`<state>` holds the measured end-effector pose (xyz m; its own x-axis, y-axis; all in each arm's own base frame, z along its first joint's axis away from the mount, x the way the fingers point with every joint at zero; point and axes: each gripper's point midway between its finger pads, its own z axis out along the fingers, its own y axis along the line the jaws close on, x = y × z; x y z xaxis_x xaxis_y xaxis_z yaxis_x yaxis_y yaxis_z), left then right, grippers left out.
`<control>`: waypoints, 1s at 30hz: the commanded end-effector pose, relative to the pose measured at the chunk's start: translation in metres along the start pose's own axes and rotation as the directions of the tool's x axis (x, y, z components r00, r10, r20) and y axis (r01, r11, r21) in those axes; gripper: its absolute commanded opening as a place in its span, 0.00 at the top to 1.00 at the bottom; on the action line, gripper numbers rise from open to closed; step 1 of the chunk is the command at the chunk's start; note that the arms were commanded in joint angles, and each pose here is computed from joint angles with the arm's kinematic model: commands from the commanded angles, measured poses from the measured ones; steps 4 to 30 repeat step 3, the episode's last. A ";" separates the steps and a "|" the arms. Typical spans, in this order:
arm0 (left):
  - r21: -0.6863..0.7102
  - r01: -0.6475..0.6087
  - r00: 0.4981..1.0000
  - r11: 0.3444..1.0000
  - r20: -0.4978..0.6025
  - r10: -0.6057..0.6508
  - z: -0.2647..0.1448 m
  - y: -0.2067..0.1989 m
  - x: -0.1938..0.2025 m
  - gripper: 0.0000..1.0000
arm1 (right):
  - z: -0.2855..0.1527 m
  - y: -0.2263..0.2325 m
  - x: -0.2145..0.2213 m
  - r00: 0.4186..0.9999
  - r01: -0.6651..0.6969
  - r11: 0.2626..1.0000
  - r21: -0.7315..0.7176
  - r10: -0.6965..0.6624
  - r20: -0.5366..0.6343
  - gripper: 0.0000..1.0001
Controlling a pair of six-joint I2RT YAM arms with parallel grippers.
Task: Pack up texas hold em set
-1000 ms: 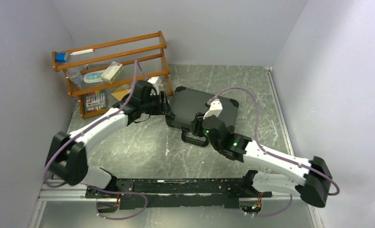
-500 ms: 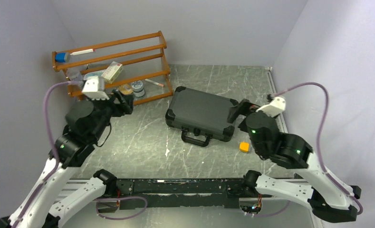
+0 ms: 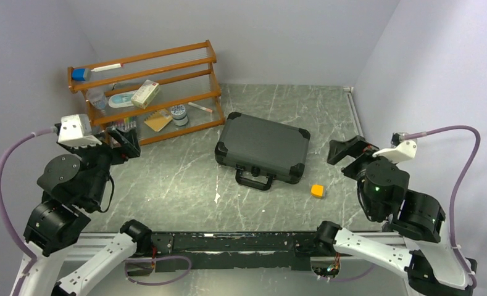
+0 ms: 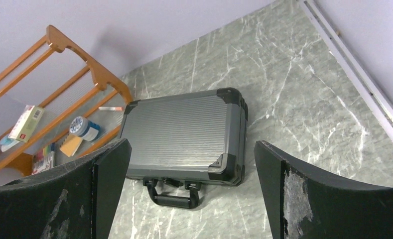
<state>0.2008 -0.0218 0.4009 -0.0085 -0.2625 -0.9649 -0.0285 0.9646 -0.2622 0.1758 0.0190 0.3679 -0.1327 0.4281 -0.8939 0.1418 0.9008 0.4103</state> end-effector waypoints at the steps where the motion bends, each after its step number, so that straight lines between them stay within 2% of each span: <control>1: -0.038 -0.036 0.999 0.999 -0.014 0.036 -0.007 0.012 0.000 0.06 | -0.002 -0.008 -0.011 0.999 -0.004 1.000 0.026 0.003 0.038 0.00; 30: -0.038 -0.035 0.999 0.999 -0.020 0.035 -0.007 0.012 0.002 0.06 | -0.002 -0.007 -0.011 0.999 -0.006 1.000 0.025 0.005 0.037 0.00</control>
